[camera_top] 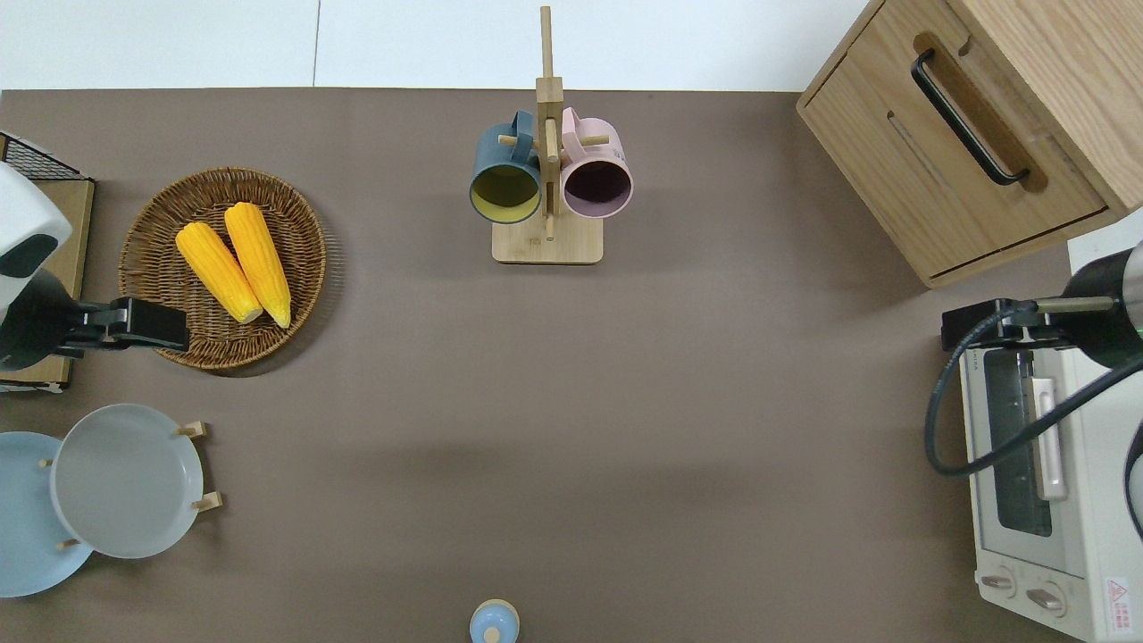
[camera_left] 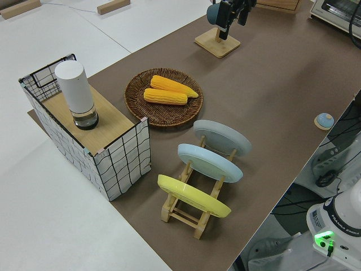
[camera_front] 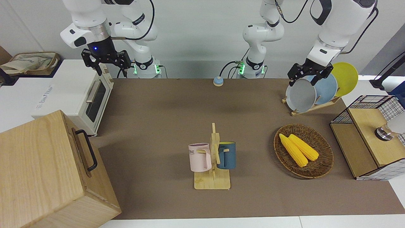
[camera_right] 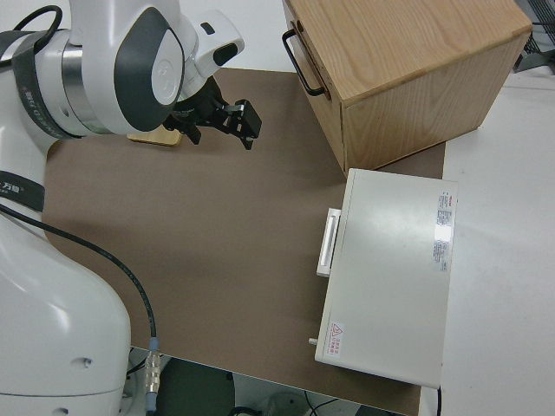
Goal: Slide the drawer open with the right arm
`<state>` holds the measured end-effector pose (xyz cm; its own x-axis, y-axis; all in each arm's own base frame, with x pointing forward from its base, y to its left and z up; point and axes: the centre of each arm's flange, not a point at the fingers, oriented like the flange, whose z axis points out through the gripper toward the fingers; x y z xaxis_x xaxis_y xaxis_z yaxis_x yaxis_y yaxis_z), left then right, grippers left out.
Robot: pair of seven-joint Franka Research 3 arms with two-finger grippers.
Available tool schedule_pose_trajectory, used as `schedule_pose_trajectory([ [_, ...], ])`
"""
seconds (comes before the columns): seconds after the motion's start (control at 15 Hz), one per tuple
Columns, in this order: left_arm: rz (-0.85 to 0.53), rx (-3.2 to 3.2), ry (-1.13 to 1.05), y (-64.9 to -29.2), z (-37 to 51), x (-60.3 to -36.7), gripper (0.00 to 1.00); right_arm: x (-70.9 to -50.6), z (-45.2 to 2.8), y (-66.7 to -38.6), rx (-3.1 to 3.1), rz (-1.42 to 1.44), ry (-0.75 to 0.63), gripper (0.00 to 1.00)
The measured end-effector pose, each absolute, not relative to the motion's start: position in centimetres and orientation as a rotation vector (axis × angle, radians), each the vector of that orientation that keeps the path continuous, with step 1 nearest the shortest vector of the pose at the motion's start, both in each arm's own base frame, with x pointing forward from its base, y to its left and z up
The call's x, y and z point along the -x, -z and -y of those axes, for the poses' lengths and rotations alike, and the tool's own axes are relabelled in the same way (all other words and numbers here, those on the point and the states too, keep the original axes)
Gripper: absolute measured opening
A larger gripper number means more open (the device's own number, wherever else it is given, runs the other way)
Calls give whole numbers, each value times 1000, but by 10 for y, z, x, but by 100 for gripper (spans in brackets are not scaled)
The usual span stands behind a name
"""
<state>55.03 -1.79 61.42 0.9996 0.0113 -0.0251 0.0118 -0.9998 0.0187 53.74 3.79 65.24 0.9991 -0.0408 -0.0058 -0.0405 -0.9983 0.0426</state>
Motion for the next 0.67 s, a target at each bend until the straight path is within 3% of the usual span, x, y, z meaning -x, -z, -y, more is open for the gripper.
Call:
schedule_pose_trajectory([
  [0.67, -18, -3122, 39, -614, 18, -550, 100, -535, -50, -651, -3127, -41, 38, 99],
])
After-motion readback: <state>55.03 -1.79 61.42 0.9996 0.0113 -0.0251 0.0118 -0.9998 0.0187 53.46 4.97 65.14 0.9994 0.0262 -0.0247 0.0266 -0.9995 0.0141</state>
